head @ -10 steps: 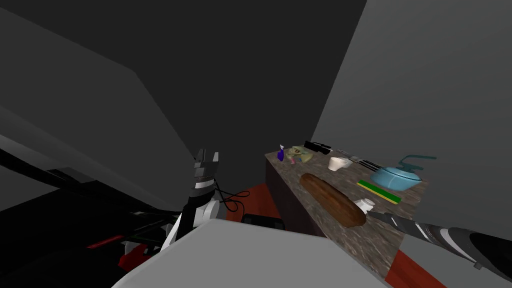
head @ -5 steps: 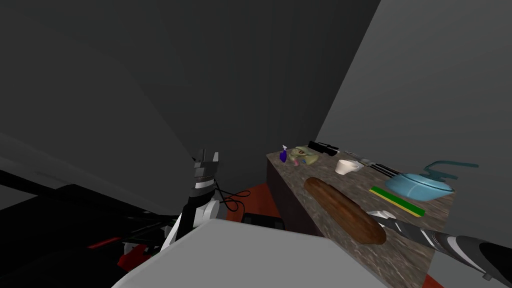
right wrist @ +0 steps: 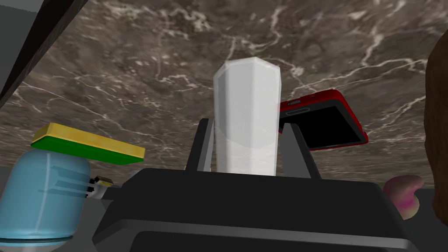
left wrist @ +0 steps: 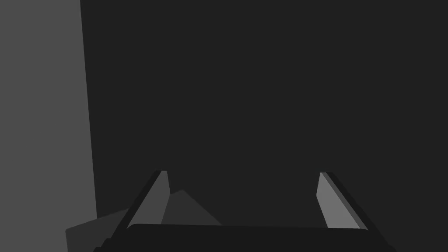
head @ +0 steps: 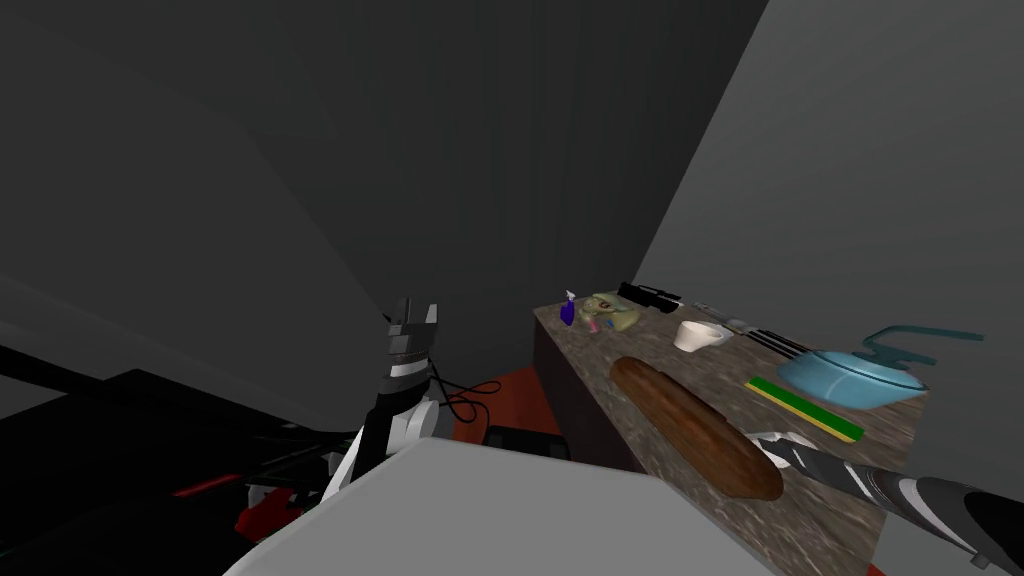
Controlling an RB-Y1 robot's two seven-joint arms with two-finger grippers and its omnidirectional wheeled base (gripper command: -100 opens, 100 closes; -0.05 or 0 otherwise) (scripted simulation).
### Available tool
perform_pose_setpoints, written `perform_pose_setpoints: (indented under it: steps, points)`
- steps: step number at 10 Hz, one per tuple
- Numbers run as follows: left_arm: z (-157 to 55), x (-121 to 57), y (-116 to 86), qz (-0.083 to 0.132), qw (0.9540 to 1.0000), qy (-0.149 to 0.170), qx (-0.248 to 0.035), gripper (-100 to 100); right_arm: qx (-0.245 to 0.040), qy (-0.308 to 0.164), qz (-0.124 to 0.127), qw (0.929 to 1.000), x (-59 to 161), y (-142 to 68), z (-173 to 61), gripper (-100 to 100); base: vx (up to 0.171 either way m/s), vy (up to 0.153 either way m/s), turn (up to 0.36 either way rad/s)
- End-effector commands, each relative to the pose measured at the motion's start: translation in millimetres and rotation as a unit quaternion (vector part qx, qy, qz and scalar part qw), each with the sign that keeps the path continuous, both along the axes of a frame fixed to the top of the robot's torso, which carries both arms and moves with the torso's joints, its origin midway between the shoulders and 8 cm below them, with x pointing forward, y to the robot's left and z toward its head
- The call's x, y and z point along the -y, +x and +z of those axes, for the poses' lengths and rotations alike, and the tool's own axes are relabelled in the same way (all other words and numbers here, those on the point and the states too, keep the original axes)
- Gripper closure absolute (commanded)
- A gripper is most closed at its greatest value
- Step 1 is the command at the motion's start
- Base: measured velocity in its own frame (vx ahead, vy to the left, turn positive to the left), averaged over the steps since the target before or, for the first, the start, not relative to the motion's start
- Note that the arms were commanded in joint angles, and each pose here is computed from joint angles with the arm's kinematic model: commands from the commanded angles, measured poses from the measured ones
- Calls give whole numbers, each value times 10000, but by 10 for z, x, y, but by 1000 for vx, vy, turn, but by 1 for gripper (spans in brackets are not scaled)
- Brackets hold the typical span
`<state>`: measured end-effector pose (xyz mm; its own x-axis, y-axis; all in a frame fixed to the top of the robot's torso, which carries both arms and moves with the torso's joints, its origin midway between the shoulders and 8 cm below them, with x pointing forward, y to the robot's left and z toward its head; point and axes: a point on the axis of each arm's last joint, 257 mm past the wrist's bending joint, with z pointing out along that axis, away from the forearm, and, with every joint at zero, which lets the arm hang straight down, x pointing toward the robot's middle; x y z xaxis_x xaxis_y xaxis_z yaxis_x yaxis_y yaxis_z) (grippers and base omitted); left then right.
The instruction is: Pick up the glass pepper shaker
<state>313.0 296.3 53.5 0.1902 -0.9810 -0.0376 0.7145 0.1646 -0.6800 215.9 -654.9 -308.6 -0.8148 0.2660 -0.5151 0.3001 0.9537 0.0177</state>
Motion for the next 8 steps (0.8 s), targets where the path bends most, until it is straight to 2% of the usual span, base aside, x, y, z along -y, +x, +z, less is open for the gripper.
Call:
perform_pose_setpoints:
  steps: [1, 2, 3, 4, 6, 7, 8]
  points:
    - [0, 0, 0, 0, 10000, 0, 0, 0, 0, 0, 0, 10000, 0, 0, 0, 100, 0, 0, 0]
    - [0, 0, 0, 0, 10000, 0, 0, 0, 0, 2, 0, 10000, -1, 0, 0, 100, 0, 0, 0]
    - [0, 0, 0, 0, 10000, 0, 0, 0, 0, 3, 0, 10000, -2, 0, -1, 0, 0, 0, 0]
    - [0, 0, 0, 0, 10000, 0, 0, 0, -9, -3, 35, 10000, -17, 59, 68, 100, -20, 9, -84]
    - [0, 0, 0, 0, 10000, 0, 0, 0, -23, -6, 96, 10000, -43, 154, 150, 100, -39, 16, -88]
    - [0, 0, 0, 0, 10000, 0, 0, 0, -17, -9, 86, 10000, -46, 128, 118, 100, -19, 7, -14]
    - [0, 0, 0, 0, 10000, 0, 0, 0, -18, -7, 81, 10000, -45, 132, 122, 0, 0, 0, 0]
